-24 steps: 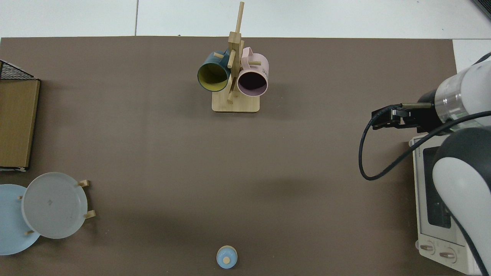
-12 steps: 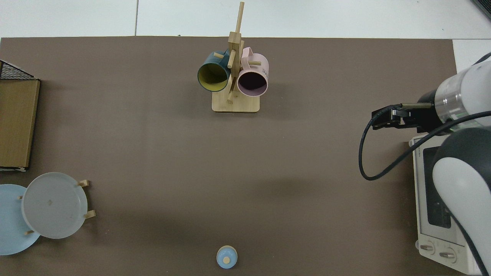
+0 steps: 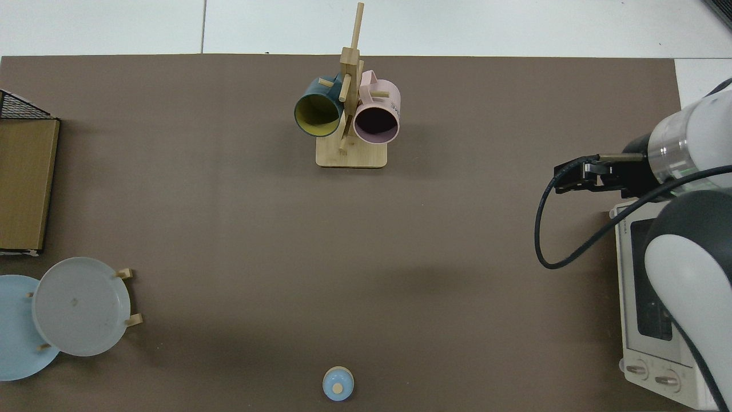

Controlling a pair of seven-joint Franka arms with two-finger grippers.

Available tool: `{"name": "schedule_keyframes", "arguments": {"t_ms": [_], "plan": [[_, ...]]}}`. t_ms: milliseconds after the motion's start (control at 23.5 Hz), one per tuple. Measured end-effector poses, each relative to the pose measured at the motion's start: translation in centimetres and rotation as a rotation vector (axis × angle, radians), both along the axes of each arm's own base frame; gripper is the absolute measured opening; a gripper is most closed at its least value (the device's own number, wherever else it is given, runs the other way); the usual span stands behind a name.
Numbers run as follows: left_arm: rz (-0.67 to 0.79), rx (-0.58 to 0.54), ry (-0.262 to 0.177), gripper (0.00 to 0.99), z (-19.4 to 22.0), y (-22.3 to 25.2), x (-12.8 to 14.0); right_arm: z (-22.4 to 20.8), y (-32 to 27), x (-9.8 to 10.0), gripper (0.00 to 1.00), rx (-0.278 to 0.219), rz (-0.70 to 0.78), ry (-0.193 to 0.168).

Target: Put markers into pen holder

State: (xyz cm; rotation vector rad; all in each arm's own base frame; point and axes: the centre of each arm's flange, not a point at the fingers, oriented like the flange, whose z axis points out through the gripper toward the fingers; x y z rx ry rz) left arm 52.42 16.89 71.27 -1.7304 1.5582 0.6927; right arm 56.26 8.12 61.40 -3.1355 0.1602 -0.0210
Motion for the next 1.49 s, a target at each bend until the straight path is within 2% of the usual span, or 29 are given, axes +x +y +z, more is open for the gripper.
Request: {"name": "schedule_keyframes", "arguments": {"t_ms": [213,426,553,851,1489], "plan": [[-0.029,0.034,0.026,0.159,-1.1,2.9,0.9,0.0,0.0,0.0,1.00,0.000,0.000,0.000],[-0.074,0.121,0.070,0.159,-3.3,2.9,3.2,0.0,0.0,0.0,1.00,0.000,0.000,0.000],[-0.096,0.137,0.080,0.159,-4.7,3.4,4.5,0.0,0.0,0.0,1.00,0.000,0.000,0.000],[-0.098,0.151,0.086,0.159,-7.2,5.6,5.7,0.0,0.0,0.0,1.00,0.000,0.000,0.000],[-0.119,0.169,0.046,0.159,-12.2,8.5,8.0,0.0,0.0,0.0,1.00,0.000,0.000,0.000]]}}
